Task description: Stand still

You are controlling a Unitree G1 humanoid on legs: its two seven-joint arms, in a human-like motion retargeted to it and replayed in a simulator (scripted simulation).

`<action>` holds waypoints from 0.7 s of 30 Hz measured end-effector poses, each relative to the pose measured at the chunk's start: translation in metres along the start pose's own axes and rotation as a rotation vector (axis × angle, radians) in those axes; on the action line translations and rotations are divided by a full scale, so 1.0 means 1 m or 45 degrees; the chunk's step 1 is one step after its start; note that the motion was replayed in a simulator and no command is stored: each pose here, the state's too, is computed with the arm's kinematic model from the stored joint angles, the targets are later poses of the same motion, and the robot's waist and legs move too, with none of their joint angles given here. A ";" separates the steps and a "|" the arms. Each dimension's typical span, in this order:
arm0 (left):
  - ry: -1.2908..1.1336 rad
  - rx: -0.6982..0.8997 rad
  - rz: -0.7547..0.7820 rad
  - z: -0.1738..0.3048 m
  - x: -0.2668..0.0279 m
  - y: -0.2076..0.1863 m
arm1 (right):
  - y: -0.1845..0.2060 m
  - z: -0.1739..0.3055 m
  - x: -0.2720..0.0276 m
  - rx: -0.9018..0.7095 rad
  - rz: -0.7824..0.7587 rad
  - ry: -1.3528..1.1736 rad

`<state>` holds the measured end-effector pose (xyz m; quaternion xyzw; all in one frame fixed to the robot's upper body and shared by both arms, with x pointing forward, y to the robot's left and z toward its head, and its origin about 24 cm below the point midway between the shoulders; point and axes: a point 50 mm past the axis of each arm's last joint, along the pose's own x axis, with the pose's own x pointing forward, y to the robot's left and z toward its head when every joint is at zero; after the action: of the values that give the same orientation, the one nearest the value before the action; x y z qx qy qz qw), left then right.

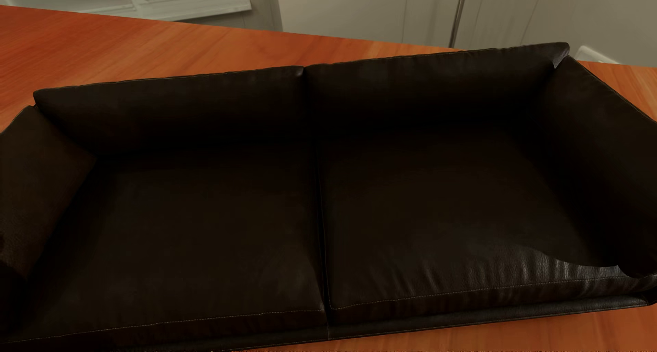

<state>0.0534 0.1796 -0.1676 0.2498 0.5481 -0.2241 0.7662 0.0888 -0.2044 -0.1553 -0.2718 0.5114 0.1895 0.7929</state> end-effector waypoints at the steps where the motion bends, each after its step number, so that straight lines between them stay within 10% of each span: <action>1: -0.004 -0.002 0.002 0.000 0.000 0.001 | -0.001 0.001 0.000 0.006 -0.003 -0.003; 21: -0.004 0.011 -0.007 0.000 0.000 -0.001 | -0.001 0.005 0.001 -0.001 -0.004 -0.016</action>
<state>0.0529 0.1782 -0.1676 0.2511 0.5468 -0.2289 0.7652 0.0932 -0.2026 -0.1545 -0.2716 0.5060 0.1901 0.7963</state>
